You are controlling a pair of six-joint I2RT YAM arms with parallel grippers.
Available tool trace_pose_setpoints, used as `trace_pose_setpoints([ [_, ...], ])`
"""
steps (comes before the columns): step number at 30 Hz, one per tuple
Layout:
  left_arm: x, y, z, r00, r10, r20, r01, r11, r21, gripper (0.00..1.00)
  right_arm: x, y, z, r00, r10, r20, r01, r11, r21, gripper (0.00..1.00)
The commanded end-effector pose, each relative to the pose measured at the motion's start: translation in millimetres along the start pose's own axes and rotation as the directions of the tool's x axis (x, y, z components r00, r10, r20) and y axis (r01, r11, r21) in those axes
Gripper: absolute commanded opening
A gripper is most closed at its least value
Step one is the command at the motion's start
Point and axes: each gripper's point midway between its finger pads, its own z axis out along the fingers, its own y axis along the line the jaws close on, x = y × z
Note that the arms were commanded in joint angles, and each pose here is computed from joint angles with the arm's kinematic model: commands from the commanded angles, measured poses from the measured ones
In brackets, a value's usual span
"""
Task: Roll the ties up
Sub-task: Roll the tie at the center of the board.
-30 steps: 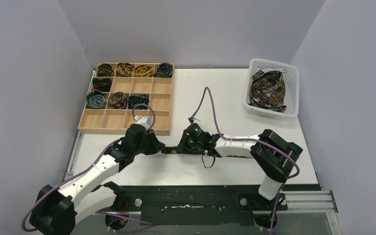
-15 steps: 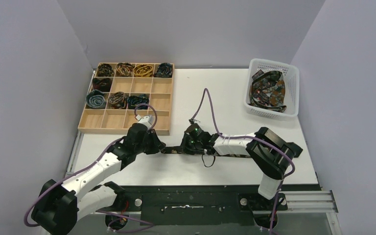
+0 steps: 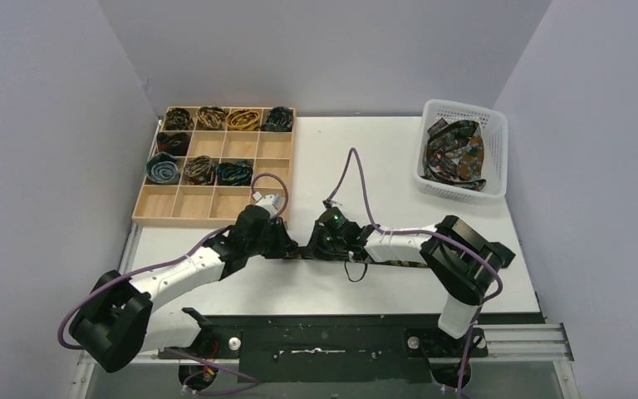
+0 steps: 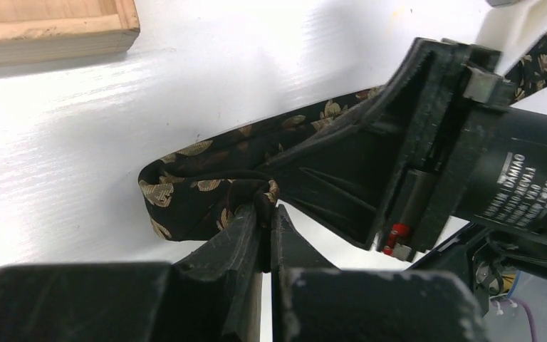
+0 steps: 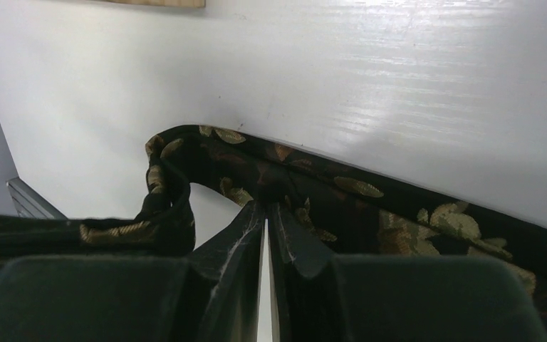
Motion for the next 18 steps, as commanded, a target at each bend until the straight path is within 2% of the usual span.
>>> trace_pose_setpoints([
  [1, -23.2, -24.0, 2.7, 0.998, -0.001, 0.07, -0.004, 0.997, 0.081, 0.0, -30.0, 34.8, -30.6, 0.991, -0.044, 0.125, 0.059, 0.992, -0.115, 0.11],
  [3, -23.4, -25.6, 4.2, 0.998, 0.001, 0.07, -0.007, 0.996, 0.086, 0.0, -39.4, 35.3, -44.3, 0.985, -0.037, 0.171, 0.055, 0.994, -0.098, 0.12],
  [7, -19.0, -28.4, 8.6, 0.998, 0.011, 0.054, -0.016, 0.995, 0.095, 0.0, -53.1, 0.9, -65.2, 0.971, -0.022, 0.24, 0.001, 0.996, 0.085, 0.16],
  [9, -15.3, -30.6, 12.2, 0.999, 0.019, 0.039, -0.023, 0.995, 0.1, 0.0, -54.9, -16.5, -72.3, 0.965, -0.011, 0.263, -0.024, 0.991, 0.129, 0.16],
  [18, -4.5, -30.4, 34.6, 1.0, 0.021, -0.001, -0.021, 0.999, 0.047, 0.0, -53.3, -33.9, -91.7, 0.95, 0.03, 0.31, -0.061, 0.994, 0.094, 0.18],
])
